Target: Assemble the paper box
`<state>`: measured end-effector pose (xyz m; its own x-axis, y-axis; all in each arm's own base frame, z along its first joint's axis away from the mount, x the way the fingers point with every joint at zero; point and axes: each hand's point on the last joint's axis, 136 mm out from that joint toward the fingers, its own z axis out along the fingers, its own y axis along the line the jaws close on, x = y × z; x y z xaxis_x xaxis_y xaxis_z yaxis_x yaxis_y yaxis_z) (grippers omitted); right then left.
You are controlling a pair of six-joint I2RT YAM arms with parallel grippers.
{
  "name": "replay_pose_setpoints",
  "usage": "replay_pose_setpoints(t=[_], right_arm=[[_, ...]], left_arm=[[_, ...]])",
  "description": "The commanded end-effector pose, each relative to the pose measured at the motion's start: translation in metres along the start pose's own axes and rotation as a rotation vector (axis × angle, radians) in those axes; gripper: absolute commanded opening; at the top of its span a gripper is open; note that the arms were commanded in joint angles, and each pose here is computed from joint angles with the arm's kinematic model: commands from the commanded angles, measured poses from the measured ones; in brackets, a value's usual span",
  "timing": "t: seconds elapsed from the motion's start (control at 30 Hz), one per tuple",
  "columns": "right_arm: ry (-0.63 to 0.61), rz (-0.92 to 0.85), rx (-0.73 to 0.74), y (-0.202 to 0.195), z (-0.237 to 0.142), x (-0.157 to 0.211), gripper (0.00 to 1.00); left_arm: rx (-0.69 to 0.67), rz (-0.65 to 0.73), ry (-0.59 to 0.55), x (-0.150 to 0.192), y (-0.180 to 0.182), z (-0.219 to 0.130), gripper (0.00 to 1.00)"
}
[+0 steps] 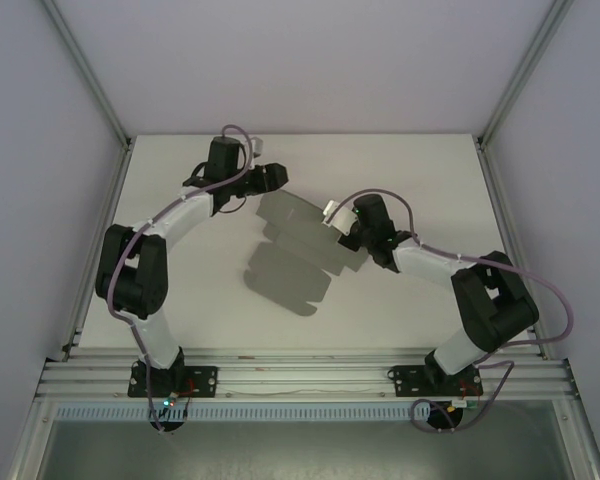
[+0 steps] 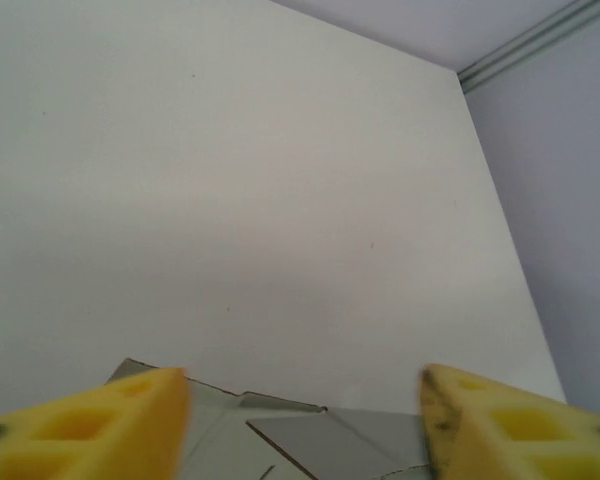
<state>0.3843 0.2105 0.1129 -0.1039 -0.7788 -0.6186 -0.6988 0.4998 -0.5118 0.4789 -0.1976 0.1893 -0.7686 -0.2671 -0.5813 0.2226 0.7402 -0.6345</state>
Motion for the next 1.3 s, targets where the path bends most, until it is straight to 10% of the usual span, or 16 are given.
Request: replay_pose_setpoints(t=[0.0, 0.4, 1.27], right_arm=[[-0.028, -0.006, 0.047, -0.016, -0.006, -0.017, 0.0], [-0.063, 0.039, 0.089, -0.029, -0.014, -0.029, 0.0], [-0.044, -0.119, 0.111, -0.014, -0.009, -0.039, 0.0]], left_arm=[[0.043, 0.051, 0.054, 0.006, -0.016, 0.007, 0.46], [0.075, 0.077, 0.181, 0.059, -0.019, 0.005, 0.19], [0.098, 0.034, 0.107, 0.066, -0.028, 0.024, 0.32]])
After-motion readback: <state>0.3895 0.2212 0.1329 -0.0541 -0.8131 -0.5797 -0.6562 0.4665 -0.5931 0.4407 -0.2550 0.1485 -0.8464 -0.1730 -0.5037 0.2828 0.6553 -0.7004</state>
